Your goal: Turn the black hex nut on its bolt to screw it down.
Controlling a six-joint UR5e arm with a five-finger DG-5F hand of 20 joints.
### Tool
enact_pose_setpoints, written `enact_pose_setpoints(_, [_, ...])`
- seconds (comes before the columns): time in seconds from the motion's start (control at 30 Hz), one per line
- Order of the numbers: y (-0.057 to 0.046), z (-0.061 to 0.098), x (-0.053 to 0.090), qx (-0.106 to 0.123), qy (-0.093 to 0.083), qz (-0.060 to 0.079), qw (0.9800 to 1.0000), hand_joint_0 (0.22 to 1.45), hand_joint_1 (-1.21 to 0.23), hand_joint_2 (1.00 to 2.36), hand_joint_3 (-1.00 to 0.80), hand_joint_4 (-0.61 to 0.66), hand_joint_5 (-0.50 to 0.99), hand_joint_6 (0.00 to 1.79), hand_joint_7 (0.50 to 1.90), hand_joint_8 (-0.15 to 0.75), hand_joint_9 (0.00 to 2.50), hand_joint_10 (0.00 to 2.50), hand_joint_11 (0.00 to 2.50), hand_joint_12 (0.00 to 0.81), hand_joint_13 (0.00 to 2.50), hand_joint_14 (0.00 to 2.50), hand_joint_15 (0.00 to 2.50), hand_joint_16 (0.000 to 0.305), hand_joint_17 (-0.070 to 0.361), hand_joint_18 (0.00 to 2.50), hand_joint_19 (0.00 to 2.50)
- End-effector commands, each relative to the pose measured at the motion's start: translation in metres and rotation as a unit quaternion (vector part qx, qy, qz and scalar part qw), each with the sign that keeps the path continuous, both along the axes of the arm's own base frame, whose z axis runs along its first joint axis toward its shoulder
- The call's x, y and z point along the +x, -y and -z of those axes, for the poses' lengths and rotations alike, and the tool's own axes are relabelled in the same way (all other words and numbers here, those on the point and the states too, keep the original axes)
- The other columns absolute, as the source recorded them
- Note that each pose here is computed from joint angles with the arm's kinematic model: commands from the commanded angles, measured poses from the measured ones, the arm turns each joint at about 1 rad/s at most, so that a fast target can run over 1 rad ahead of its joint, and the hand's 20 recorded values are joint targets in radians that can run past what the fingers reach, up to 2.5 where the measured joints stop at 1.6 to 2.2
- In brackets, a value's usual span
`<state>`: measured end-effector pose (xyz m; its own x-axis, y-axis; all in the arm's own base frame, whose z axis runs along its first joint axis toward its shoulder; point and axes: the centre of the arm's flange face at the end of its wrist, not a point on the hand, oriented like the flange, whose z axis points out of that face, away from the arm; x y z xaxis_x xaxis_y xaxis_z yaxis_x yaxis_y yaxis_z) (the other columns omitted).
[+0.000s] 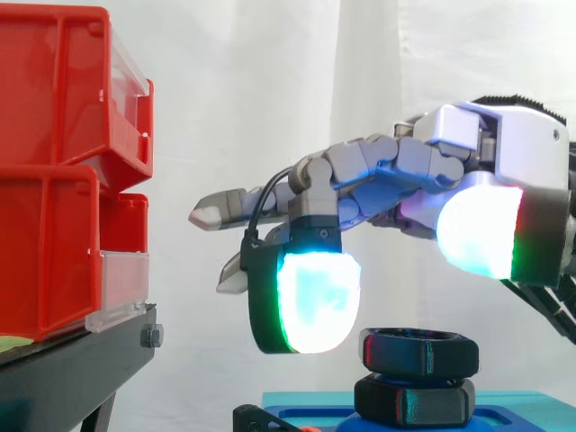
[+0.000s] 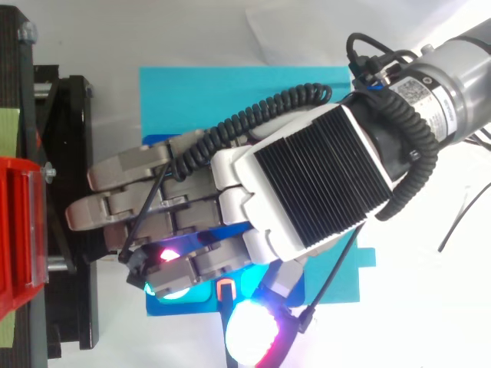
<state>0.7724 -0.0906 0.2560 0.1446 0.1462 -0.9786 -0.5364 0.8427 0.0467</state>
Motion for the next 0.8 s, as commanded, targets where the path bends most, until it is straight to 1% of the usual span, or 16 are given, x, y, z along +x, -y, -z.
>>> enact_pose_setpoints(0.0, [0.001, 0.004, 0.002, 0.001, 0.005, 0.000, 1.0000, 0.48, -0.26, 1.00, -0.50, 0.31, -0.10, 0.55, 1.19, 0.318, 0.58, 0.01, 0.23, 0.369, 0.24, 0.00, 0.07, 0.054, 0.121, 0.15, 0.19])
enact_pose_setpoints(0.07, [0.002, 0.004, 0.002, 0.001, 0.005, 0.000, 1.0000, 0.49, -0.29, 1.00, -0.50, 0.30, -0.11, 0.57, 1.16, 0.316, 0.58, 0.01, 0.23, 0.363, 0.25, 0.00, 0.06, 0.053, 0.119, 0.15, 0.18])
enact_pose_setpoints(0.1, [0.001, 0.006, 0.002, 0.001, 0.002, 0.000, 1.0000, 0.49, -0.29, 1.00, -0.50, 0.30, -0.11, 0.57, 1.16, 0.316, 0.58, 0.01, 0.23, 0.363, 0.25, 0.00, 0.06, 0.053, 0.119, 0.15, 0.18])
enact_pose_setpoints(0.3, [0.003, 0.005, 0.002, 0.002, 0.005, 0.002, 1.0000, 0.49, -0.29, 1.00, -0.50, 0.31, -0.11, 0.59, 1.13, 0.315, 0.58, 0.00, 0.23, 0.361, 0.25, 0.00, 0.06, 0.052, 0.118, 0.16, 0.19])
enact_pose_setpoints(0.33, [0.003, 0.006, 0.002, 0.001, 0.004, 0.002, 1.0000, 0.50, -0.30, 1.00, -0.50, 0.31, -0.11, 0.64, 1.09, 0.319, 0.61, 0.01, 0.24, 0.359, 0.25, 0.00, 0.06, 0.052, 0.116, 0.16, 0.18])
enact_pose_setpoints(0.37, [0.006, 0.009, 0.002, 0.001, 0.003, 0.004, 1.0000, 0.50, -0.30, 1.00, -0.50, 0.30, -0.11, 0.65, 1.09, 0.320, 0.62, 0.01, 0.25, 0.359, 0.26, 0.00, 0.06, 0.052, 0.116, 0.17, 0.18])
enact_pose_setpoints(0.4, [0.007, 0.014, 0.002, 0.001, -0.001, 0.003, 1.0000, 0.50, -0.30, 1.00, -0.50, 0.30, -0.11, 0.67, 1.06, 0.320, 0.63, 0.01, 0.25, 0.358, 0.26, 0.00, 0.06, 0.051, 0.115, 0.17, 0.18])
enact_pose_setpoints(0.47, [0.008, 0.015, 0.002, 0.001, -0.002, 0.004, 1.0000, 0.50, -0.30, 1.00, -0.50, 0.30, -0.12, 0.70, 1.01, 0.320, 0.63, 0.01, 0.25, 0.357, 0.27, 0.00, 0.06, 0.051, 0.115, 0.17, 0.18])
enact_pose_setpoints(0.53, [0.009, 0.015, 0.002, 0.001, 0.001, 0.004, 1.0000, 0.50, -0.30, 1.00, -0.50, 0.28, -0.12, 0.73, 0.97, 0.322, 0.64, 0.01, 0.26, 0.356, 0.27, 0.00, 0.06, 0.051, 0.115, 0.18, 0.18])
enact_pose_setpoints(0.77, [0.009, 0.014, 0.003, 0.001, 0.003, 0.002, 1.0000, 0.50, -0.30, 1.00, -0.50, 0.29, -0.12, 0.78, 0.96, 0.322, 0.65, 0.01, 0.26, 0.355, 0.28, 0.00, 0.07, 0.050, 0.114, 0.18, 0.18])
